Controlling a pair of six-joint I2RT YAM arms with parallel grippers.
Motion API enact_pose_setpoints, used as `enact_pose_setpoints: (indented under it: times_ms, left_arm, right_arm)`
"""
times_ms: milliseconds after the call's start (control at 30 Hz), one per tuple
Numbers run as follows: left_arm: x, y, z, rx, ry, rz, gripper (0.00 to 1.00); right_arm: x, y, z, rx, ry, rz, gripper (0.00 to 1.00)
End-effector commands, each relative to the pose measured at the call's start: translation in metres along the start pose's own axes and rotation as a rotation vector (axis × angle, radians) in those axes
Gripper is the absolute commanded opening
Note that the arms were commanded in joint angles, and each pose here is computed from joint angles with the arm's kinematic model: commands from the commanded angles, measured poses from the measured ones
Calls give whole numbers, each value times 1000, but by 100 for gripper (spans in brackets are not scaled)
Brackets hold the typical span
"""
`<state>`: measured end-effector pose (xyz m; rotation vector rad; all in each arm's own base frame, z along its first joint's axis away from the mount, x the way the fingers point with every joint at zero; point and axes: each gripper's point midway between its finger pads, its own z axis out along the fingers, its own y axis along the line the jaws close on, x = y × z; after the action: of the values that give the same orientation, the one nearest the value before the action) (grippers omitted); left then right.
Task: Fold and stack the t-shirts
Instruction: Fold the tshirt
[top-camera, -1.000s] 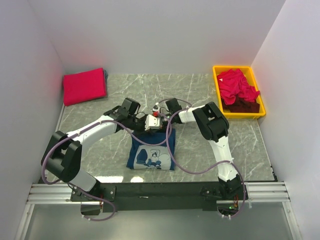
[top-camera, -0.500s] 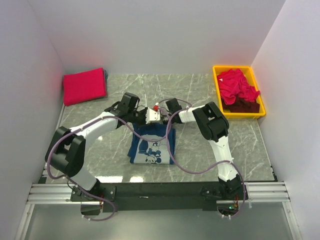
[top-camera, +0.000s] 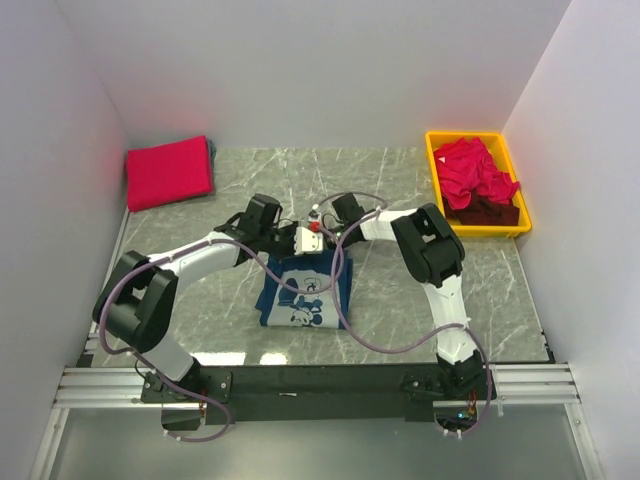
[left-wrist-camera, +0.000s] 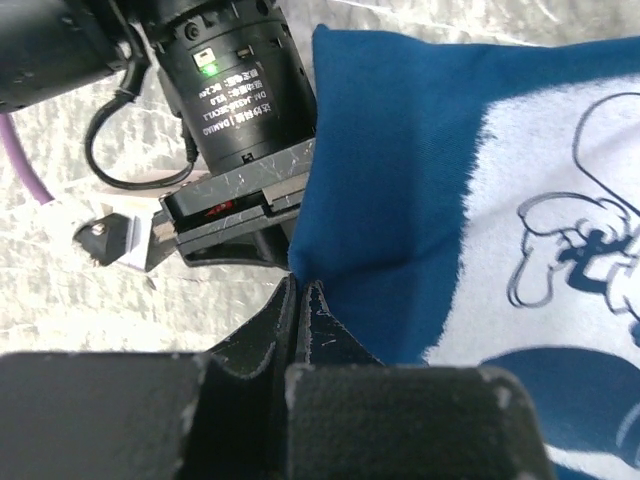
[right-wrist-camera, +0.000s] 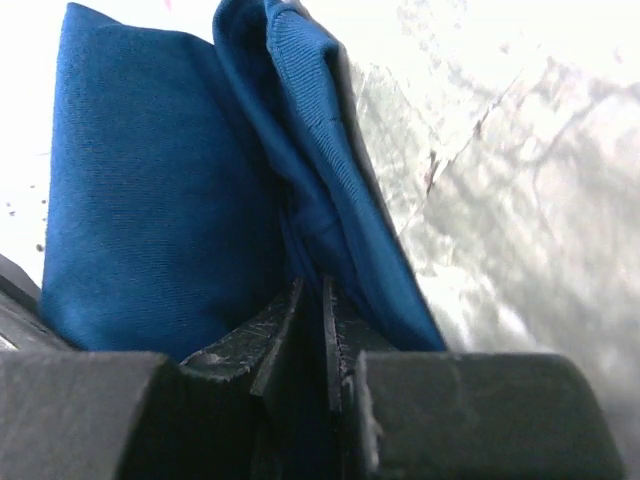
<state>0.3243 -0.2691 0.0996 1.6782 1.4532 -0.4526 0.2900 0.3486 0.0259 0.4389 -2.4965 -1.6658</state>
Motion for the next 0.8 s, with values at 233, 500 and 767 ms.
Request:
enact_pose_setpoints:
  times_ms: [233, 500, 767]
  left_arm:
    - [5, 7, 13, -73, 9, 118, 1]
    - [8, 6, 13, -70, 27, 105, 32]
    - [-40, 47, -72, -73, -106, -267, 53]
  right_arm:
    - [-21, 20, -36, 236, -53, -180, 24]
    - [-47, 14, -85, 460, -147, -282, 39]
    - [-65, 28, -178, 487, -325, -243, 45]
